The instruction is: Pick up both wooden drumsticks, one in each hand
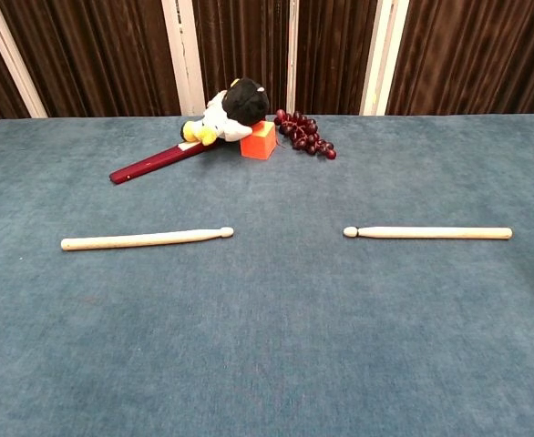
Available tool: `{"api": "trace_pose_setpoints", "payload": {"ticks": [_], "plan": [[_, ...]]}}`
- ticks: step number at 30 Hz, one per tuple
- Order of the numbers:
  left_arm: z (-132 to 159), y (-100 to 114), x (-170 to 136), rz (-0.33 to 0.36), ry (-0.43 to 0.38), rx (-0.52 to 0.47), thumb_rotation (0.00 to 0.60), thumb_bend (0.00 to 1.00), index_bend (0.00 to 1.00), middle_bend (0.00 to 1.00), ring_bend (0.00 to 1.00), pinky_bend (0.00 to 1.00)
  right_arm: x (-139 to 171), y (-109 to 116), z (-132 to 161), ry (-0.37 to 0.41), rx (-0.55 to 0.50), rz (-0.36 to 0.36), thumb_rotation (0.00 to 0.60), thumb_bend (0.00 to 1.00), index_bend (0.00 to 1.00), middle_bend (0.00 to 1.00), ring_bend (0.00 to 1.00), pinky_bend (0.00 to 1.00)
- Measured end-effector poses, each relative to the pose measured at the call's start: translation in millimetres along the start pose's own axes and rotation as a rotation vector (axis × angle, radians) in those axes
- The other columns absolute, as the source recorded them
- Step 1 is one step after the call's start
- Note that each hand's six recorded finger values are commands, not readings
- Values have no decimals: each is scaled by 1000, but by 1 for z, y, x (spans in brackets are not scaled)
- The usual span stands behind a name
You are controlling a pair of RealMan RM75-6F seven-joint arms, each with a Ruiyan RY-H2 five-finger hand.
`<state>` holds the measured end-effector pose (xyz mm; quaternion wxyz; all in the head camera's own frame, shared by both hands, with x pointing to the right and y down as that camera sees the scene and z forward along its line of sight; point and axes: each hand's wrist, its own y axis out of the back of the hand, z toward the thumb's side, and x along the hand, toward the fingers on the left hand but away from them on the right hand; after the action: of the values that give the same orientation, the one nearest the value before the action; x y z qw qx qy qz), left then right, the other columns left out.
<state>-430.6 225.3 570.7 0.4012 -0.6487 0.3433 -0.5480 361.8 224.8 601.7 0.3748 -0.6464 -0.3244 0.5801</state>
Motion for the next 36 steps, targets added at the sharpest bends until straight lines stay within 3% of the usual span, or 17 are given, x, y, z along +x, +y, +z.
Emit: {"api": "trace_pose_setpoints", "payload": {"ticks": [2, 5, 7, 14, 25, 36], "plan": [[-1, 1, 0, 4, 0, 1, 600, 72, 0, 0, 0, 21, -8, 3, 5, 9, -11, -20, 600, 214, 41, 96, 631, 715], [0, 3, -1, 13, -5, 0, 600, 73, 0, 0, 0, 21, -23, 6, 12, 25, -21, -43, 600, 214, 179, 209, 744, 771], [1, 3, -1, 16, -8, 2, 600, 73, 0, 0, 0, 21, -35, 6, 18, 35, -18, -53, 600, 214, 261, 253, 765, 777], [1, 3, -1, 18, -6, 5, 600, 73, 0, 0, 0, 21, -75, -6, 37, 43, -12, -43, 600, 214, 405, 326, 773, 777], [1, 2, 0, 10, -12, -2, 600, 73, 0, 0, 0, 21, -121, -45, 70, 23, 21, 24, 600, 269, 472, 366, 773, 777], [0, 2, 2, 7, -10, -11, 600, 73, 0, 0, 0, 21, -145, -64, 72, -22, 38, 42, 600, 319, 499, 380, 773, 777]]}}
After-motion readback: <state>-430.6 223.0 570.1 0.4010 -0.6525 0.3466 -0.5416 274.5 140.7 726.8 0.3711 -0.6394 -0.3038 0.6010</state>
